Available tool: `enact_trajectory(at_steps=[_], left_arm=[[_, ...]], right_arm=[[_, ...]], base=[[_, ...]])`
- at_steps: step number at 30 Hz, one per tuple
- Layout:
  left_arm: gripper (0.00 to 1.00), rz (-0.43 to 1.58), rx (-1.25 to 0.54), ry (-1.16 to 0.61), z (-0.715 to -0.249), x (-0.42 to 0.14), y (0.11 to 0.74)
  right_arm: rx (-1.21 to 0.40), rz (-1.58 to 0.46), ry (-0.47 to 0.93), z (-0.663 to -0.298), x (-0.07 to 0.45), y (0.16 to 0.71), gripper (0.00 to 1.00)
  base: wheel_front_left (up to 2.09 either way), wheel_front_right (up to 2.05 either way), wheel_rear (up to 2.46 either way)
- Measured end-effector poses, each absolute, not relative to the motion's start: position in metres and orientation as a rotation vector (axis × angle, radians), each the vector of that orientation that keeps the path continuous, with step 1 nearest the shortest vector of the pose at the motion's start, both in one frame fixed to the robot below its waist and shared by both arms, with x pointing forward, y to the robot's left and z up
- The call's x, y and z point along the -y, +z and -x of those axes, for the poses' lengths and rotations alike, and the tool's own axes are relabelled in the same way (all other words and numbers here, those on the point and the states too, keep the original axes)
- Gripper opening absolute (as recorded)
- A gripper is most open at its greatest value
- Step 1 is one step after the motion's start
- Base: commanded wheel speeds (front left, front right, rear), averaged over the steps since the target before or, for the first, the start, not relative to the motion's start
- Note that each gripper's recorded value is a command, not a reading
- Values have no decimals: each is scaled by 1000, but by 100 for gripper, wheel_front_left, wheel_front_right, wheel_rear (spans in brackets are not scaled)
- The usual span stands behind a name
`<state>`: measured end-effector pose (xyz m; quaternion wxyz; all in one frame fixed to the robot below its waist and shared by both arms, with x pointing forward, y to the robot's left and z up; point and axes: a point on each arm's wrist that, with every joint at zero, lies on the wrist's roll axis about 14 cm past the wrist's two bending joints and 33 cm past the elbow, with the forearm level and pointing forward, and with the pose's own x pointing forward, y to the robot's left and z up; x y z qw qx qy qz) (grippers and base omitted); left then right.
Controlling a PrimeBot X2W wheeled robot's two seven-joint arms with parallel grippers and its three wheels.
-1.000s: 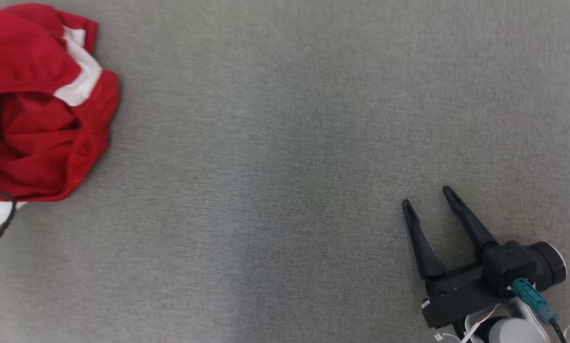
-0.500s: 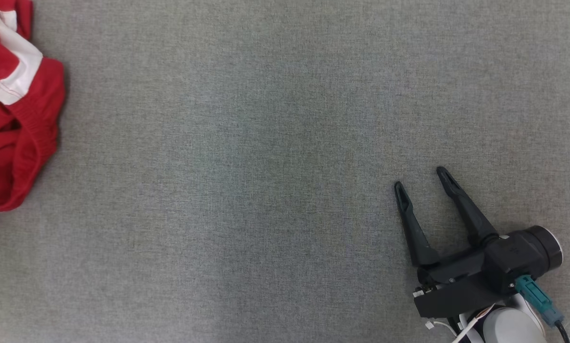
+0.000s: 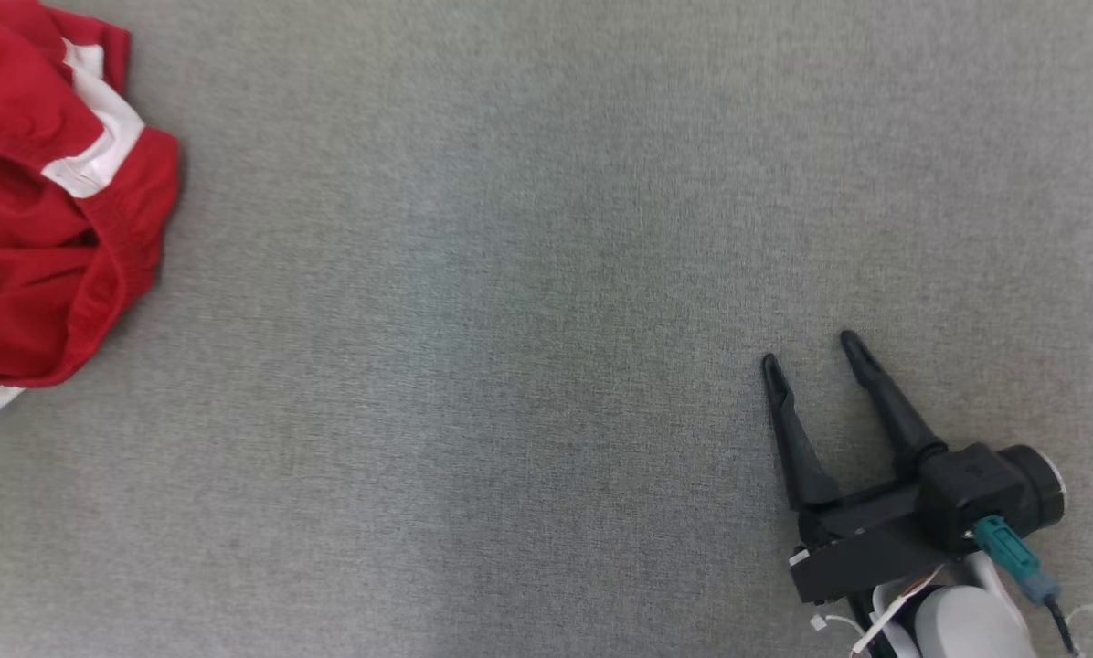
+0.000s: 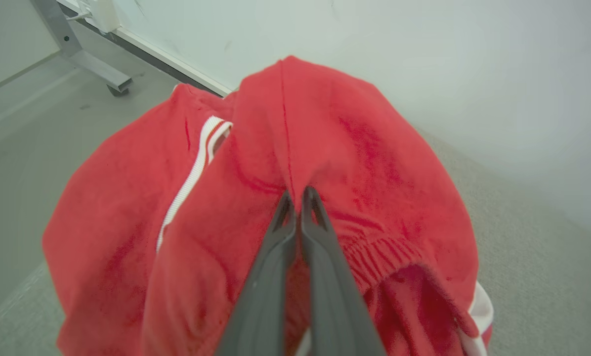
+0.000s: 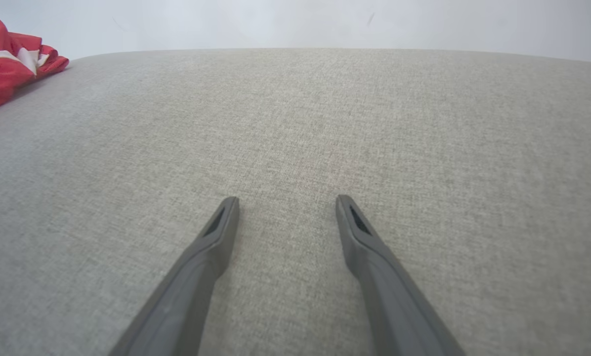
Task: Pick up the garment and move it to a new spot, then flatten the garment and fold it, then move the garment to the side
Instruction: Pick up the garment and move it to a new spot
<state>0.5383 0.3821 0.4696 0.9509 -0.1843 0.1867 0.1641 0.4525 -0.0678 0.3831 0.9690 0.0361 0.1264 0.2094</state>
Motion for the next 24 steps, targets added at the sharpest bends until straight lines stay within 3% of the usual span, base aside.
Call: enact_trajectory(at_steps=[12, 24], left_arm=[[0, 280, -103, 196, -537, -353, 609], [0, 267, 58, -126, -518, -248, 715]], right_arm=[[-192, -132, 430, -435, 53, 415, 100], [-111, -156, 358, -398, 76, 453, 100]], base=[[0, 0, 0], [0, 0, 0]])
